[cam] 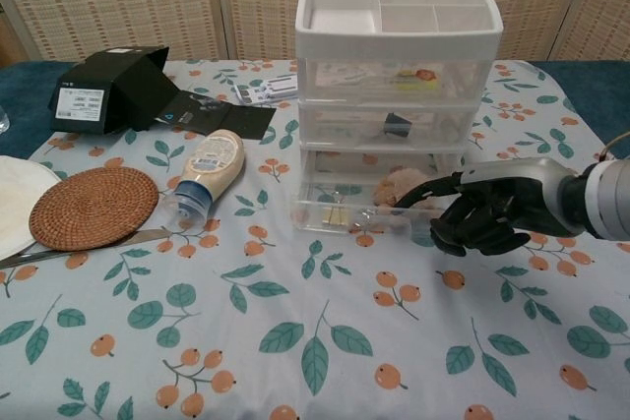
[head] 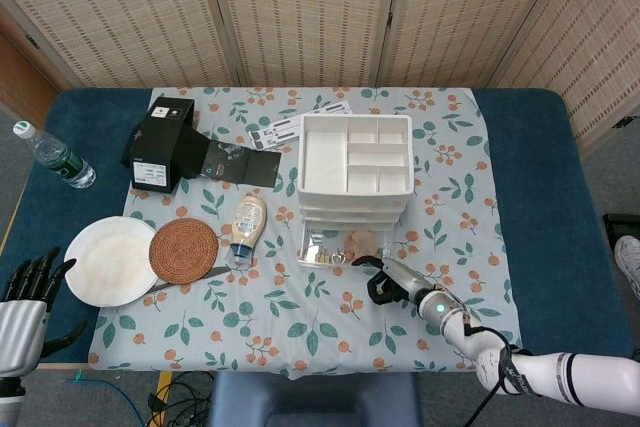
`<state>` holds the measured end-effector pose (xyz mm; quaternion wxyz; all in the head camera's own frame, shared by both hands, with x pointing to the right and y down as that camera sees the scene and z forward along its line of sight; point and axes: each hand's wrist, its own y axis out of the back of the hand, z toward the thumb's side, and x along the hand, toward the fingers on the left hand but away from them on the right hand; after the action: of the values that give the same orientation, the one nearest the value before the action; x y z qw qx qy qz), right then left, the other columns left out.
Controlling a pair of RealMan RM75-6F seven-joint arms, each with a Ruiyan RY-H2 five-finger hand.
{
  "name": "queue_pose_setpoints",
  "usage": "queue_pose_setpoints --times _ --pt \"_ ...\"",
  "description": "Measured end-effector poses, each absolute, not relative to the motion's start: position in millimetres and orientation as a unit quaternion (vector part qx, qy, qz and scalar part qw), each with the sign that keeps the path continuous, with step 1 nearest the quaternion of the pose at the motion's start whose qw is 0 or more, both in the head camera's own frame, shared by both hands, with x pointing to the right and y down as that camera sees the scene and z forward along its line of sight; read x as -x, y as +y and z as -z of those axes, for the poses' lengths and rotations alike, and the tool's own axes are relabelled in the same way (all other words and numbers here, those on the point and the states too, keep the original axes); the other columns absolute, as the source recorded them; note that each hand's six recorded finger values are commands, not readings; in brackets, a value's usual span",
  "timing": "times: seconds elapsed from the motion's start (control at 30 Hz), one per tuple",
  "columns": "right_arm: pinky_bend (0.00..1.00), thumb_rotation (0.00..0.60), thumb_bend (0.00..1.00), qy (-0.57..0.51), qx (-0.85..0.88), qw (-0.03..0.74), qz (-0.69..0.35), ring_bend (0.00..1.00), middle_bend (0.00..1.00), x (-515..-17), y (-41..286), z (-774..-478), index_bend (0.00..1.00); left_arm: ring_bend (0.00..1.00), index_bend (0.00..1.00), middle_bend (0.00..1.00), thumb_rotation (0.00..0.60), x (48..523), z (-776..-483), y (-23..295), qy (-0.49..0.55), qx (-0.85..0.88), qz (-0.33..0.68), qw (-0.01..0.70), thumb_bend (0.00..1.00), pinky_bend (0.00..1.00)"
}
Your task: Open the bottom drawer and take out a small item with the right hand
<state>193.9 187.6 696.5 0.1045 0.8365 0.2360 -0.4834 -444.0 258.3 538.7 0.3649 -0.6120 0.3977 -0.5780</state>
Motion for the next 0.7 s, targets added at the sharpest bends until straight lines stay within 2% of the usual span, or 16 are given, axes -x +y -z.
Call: queue_pose_setpoints --times 0.3,0.43,0.7 --pt "1.00 0.600 0.70 0.223 -0.841 0.110 0.480 1.00 0.75 -197 203 -687 0.17 0.08 0.13 0.04 0.600 444 -540 258 0.398 0.614 0.576 0.364 0.17 0.07" --pt "1.00 0.600 0.69 0.224 -0.845 0.104 0.474 1.00 0.75 -196 202 -681 0.07 0.08 0.13 0.04 0.600 443 -540 258 0.399 0.614 0.575 0.364 0.18 0.07" --pt "1.00 0.600 0.59 0.236 -0.856 0.072 0.454 1.00 0.75 -194 185 -654 0.06 0.08 0.13 0.04 0.600 442 -539 258 0.401 0.615 0.572 0.365 0.18 0.07"
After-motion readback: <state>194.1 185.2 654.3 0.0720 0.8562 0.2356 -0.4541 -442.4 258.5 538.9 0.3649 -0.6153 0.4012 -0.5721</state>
